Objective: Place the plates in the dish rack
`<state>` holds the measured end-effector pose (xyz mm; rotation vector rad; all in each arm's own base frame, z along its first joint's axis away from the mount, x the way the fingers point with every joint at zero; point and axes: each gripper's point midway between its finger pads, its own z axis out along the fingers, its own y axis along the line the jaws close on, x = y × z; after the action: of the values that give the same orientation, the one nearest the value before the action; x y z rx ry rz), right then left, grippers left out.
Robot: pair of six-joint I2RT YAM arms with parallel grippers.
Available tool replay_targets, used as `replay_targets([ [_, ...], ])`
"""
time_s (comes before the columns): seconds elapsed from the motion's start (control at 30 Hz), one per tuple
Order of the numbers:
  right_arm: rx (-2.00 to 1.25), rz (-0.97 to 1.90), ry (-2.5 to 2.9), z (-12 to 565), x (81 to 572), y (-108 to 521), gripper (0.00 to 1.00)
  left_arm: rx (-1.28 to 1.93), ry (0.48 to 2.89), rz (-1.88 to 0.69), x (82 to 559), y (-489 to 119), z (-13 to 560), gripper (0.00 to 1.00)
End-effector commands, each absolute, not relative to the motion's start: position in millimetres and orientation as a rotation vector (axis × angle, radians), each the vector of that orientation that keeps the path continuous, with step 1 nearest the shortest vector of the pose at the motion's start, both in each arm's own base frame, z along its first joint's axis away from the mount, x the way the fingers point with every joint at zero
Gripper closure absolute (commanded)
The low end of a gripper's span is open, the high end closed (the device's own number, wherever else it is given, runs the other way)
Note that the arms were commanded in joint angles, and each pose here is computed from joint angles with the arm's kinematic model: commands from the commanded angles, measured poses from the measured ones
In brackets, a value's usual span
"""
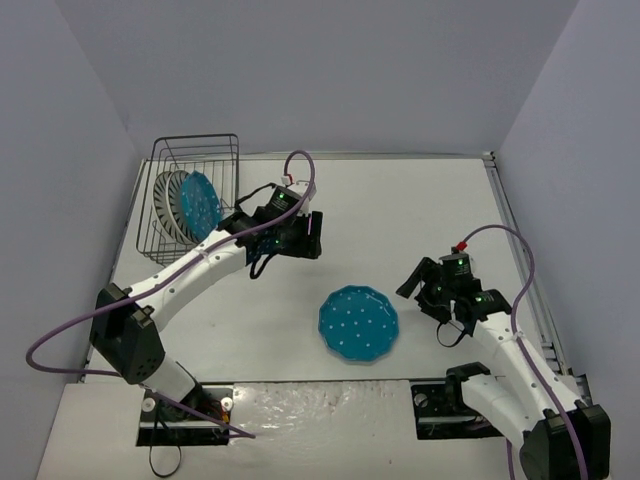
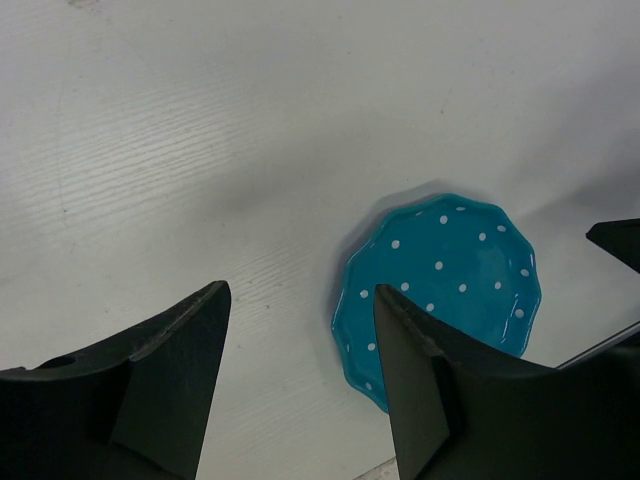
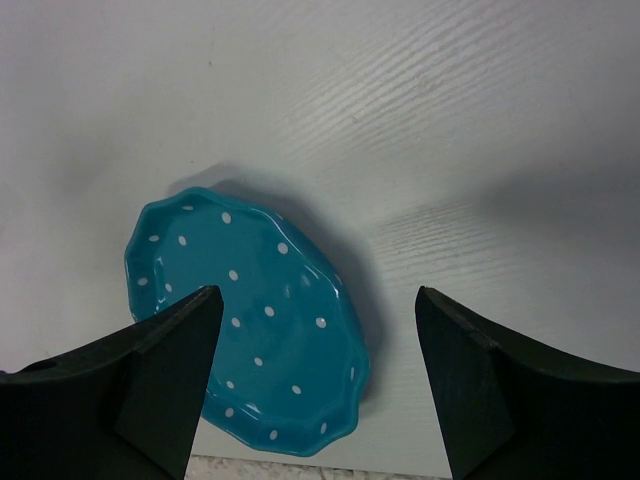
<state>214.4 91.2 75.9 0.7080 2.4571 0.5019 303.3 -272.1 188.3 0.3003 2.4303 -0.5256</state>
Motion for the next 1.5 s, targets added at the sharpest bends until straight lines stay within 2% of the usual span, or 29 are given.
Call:
replay_targets([
  [0.0, 0.710, 0.552, 2.486, 66.0, 204.3, 101.2, 0.26, 0.273, 2.328, -0.650, 311.4, -296.0, 208.6, 0.45],
  [0.5, 0.629, 0.512, 2.605, 21.0, 166.0, 103.6, 0.41, 0.273, 2.350, -0.668, 308.0, -303.3, 188.3, 0.44],
  [1.03, 0.586, 0.531, 2.568, 11.7, 184.8, 115.3, 0.42, 0.280, 2.361, -0.652, 306.4, -305.9, 183.5, 0.45],
  [1.33, 0.573, 0.531, 2.579, 2.2, 175.5, 121.0, 0.59, 0.278, 2.366, -0.652, 305.5, -306.1, 181.3, 0.45],
  [1.47, 0.574, 0.535, 2.588, -2.6, 169.4, 121.4, 0.60, 0.278, 2.372, -0.653, 304.7, -306.8, 179.0, 0.45],
])
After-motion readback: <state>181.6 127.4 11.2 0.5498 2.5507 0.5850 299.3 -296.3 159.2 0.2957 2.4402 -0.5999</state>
